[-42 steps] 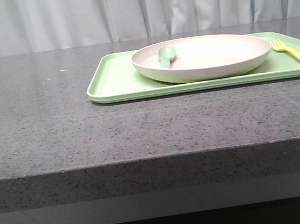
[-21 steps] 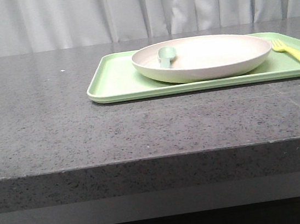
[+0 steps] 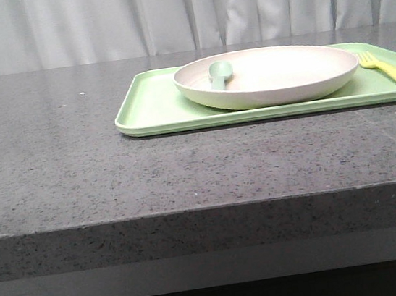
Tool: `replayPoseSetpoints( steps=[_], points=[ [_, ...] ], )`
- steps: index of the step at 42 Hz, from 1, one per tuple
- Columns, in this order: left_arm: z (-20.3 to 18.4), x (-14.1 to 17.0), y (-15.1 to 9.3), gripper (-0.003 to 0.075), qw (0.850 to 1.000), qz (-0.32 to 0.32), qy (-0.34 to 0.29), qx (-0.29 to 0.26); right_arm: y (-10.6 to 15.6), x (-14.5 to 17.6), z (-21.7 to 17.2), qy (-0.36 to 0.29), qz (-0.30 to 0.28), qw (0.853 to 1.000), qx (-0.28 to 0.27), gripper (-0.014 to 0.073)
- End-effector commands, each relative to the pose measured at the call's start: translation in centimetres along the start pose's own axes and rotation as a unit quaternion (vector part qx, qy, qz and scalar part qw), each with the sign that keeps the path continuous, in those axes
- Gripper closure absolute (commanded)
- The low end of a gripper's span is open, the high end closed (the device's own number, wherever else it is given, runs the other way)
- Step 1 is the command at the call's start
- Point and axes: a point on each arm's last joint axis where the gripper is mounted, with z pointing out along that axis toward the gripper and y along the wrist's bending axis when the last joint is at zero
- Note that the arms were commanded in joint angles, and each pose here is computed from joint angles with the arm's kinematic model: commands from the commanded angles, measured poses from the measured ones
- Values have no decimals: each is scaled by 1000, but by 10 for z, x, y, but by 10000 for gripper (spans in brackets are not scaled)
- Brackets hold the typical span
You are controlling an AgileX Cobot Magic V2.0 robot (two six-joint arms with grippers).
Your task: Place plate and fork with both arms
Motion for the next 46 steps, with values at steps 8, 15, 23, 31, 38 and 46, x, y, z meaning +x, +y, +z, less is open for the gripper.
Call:
replayPoseSetpoints(
  steps=[8, 15, 23, 31, 38, 46],
  points=[
    [-4, -14, 18, 738, 994, -49, -48, -85, 0, -11, -6, -52, -1, 999, 4, 663],
    [-2, -13, 19, 738, 994, -49, -39, -87, 0, -11, -6, -52, -1, 999, 4, 663],
    [-2, -13, 19, 738, 994, -49, -39, -87, 0, -11, -6, -52, -1, 999, 4, 663],
    [-2, -13, 19, 738, 994, -48, -41, -88, 0, -11, -6, -52, -1, 999, 4, 663],
    [-24, -2, 22, 738, 982, 36, -101, -157, 0, -11, -6, -51, -1, 999, 4, 663],
    [-37, 36, 27, 738, 955, 41, -182, -229, 0, -11, -6, -51, -1, 999, 4, 663]
  ],
)
